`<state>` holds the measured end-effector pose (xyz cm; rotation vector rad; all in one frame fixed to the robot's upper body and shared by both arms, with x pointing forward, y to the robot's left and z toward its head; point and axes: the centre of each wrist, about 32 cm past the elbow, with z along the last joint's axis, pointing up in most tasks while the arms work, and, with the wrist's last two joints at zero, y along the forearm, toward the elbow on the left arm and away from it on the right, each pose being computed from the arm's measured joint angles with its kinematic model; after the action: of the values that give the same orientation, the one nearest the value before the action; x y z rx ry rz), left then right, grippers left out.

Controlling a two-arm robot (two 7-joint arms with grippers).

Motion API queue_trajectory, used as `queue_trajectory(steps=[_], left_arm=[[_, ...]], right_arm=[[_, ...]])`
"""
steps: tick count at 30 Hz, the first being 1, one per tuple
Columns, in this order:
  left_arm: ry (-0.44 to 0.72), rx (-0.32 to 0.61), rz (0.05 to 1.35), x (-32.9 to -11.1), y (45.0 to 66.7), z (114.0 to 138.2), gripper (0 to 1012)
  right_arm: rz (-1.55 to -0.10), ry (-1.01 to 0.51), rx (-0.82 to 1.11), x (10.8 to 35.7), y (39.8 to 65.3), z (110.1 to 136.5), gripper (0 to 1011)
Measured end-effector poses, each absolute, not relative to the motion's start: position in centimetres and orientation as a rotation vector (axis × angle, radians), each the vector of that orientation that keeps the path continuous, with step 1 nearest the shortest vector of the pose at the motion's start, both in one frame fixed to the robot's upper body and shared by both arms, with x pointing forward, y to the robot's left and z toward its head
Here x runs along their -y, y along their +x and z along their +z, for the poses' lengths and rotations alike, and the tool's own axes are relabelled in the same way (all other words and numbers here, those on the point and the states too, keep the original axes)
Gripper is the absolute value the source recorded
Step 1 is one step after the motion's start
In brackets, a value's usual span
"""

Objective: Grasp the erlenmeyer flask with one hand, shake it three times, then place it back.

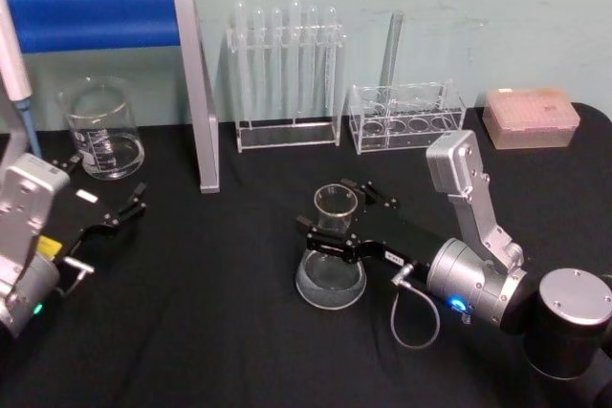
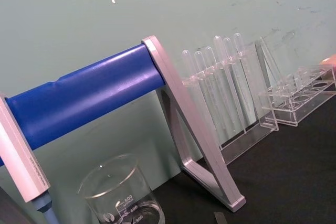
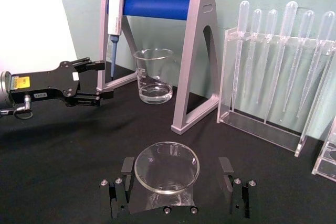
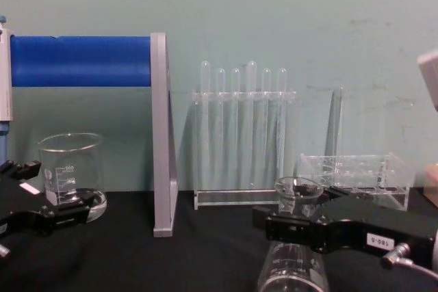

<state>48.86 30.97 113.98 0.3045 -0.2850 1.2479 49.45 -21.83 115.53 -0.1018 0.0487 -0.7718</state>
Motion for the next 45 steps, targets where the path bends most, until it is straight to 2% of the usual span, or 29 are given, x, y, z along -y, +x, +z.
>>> queue_trajectory(steps=[23, 45], left_arm=[[0.304, 0.285, 1.248, -31.0, 48.9, 114.0, 1001], [0.304, 0.285, 1.248, -31.0, 48.9, 114.0, 1001]], right_arm=[[-0.693, -0.144, -0.051, 24.3, 47.4, 116.8, 1000], [-0.764, -0.165, -0.048, 27.6, 45.5, 117.9, 1000]])
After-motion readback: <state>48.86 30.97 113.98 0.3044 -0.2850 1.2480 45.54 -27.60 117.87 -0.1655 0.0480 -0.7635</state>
